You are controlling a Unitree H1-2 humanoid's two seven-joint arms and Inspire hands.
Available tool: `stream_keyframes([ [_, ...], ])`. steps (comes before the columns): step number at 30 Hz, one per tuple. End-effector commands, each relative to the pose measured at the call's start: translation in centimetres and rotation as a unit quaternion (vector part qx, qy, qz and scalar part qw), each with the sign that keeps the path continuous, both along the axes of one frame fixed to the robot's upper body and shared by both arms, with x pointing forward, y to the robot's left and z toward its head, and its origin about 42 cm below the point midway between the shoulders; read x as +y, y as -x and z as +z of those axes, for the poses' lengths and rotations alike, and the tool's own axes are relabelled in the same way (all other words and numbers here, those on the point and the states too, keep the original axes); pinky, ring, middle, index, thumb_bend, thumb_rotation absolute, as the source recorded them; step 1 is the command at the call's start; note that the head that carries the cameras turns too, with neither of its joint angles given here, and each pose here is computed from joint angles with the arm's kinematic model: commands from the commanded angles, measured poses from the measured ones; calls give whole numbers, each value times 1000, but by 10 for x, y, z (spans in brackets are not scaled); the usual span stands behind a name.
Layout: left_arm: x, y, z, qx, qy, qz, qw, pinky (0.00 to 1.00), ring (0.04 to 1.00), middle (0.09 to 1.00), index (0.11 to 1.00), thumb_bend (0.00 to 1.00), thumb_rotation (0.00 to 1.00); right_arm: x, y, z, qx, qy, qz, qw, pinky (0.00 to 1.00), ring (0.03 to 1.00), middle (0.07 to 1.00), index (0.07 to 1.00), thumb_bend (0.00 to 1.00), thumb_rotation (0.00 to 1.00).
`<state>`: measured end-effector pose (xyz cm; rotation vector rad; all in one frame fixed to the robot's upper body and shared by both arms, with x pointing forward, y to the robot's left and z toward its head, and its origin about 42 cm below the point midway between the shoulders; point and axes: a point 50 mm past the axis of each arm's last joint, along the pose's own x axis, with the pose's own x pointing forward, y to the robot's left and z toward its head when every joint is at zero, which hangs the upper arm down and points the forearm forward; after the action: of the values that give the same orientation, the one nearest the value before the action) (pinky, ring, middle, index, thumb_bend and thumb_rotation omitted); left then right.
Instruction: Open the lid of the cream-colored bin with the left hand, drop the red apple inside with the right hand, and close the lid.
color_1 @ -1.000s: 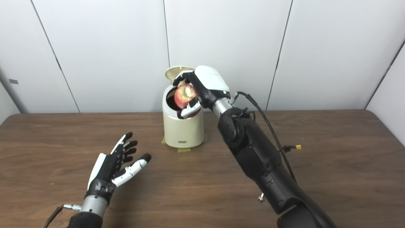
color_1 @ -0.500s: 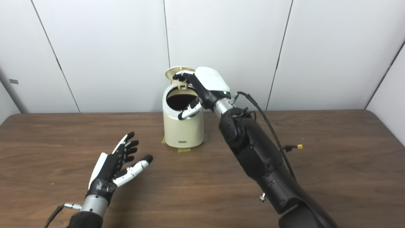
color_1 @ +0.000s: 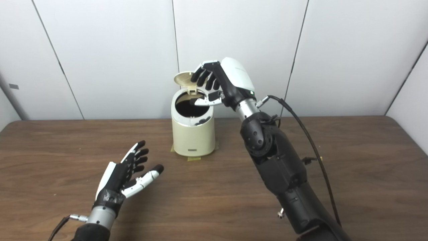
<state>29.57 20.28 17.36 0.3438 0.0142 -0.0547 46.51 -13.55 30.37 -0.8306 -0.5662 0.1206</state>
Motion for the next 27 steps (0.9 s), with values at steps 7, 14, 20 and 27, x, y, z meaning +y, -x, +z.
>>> stream_keyframes([
  [7, 3, -14, 24, -36, -11, -10, 999, 846, 891, 912, 963, 711, 421, -12, 5, 19, -43, -36, -10, 998, 358, 417, 493, 487, 503, 0],
  [14, 14, -23, 31, -37, 2, 1, 999, 866, 879, 900, 953, 699, 447, -35, 24, 4, -2, -105, -40, 994, 335, 427, 502, 504, 501, 0],
  [20, 26, -37, 40, -38, 31, 6, 999, 910, 898, 897, 952, 601, 464, -53, 59, -25, 74, -205, -64, 974, 454, 502, 493, 520, 516, 3],
  [27, 33, -56, 51, -42, 75, -18, 996, 906, 923, 941, 985, 419, 759, -71, 93, -68, 164, -408, 22, 898, 840, 928, 942, 884, 597, 814],
])
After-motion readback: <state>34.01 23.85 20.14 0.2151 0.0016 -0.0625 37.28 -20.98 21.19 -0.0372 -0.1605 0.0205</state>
